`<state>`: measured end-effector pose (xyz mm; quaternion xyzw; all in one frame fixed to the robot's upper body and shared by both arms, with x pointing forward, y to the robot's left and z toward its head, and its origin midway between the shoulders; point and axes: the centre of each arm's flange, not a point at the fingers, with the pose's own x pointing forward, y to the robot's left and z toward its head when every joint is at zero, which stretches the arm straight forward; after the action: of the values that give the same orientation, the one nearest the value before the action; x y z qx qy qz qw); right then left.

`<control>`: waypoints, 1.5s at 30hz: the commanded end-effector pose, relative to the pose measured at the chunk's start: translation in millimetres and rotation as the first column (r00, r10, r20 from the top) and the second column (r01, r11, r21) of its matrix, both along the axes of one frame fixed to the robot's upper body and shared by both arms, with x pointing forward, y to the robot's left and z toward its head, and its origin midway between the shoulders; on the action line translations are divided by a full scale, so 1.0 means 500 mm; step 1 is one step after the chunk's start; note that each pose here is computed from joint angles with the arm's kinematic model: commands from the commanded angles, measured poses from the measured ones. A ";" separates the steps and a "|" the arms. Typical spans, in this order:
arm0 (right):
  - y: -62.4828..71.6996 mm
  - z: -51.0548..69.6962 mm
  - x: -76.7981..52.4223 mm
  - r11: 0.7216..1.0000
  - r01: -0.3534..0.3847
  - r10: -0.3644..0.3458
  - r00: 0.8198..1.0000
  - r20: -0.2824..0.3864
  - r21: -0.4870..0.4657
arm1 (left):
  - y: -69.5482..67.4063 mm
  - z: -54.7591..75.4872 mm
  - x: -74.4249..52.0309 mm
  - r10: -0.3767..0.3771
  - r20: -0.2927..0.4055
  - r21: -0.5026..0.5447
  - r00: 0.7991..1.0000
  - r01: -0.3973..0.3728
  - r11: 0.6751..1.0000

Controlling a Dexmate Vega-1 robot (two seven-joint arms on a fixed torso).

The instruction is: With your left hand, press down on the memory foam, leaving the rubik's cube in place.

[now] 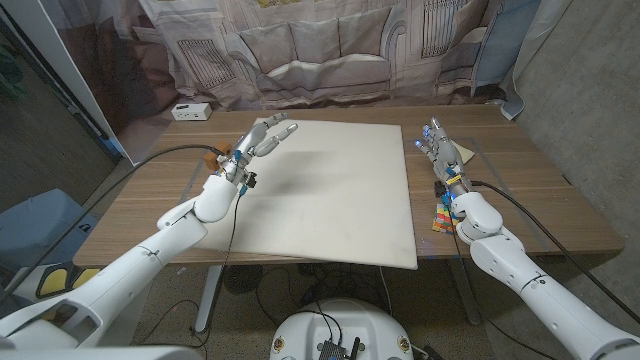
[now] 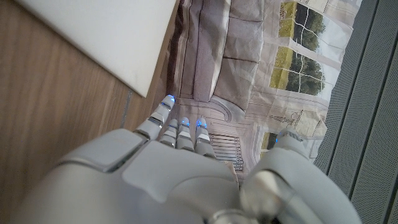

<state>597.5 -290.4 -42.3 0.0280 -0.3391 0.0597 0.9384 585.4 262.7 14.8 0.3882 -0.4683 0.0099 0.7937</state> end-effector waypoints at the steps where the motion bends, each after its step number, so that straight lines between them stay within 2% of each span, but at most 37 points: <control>1: -0.006 -0.007 -0.010 1.000 0.007 -0.007 1.000 0.001 0.008 | -0.018 0.002 -0.006 0.049 0.028 0.067 0.998 -0.051 0.996; 18: -0.009 -0.010 -0.011 1.000 0.008 -0.008 1.000 -0.002 0.010 | -0.048 0.011 0.005 0.134 -0.031 0.209 0.990 -0.125 0.970; 30: -0.011 -0.011 -0.012 1.000 0.012 -0.012 1.000 0.000 0.013 | -0.069 0.003 0.008 0.200 0.014 0.263 0.980 -0.196 0.945; 39: -0.013 -0.014 -0.012 1.000 0.014 -0.013 1.000 -0.007 0.018 | -0.078 -0.003 0.019 0.213 -0.008 0.296 0.977 -0.201 0.934; 45: -0.012 -0.016 -0.011 1.000 0.010 -0.010 1.000 -0.010 0.019 | -0.084 -0.003 0.020 0.245 -0.008 0.339 0.969 -0.228 0.913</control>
<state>591.2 -296.2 -48.2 0.0328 -0.3388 0.0516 0.9389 592.6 225.8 14.8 0.5401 -0.4115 0.0160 0.7340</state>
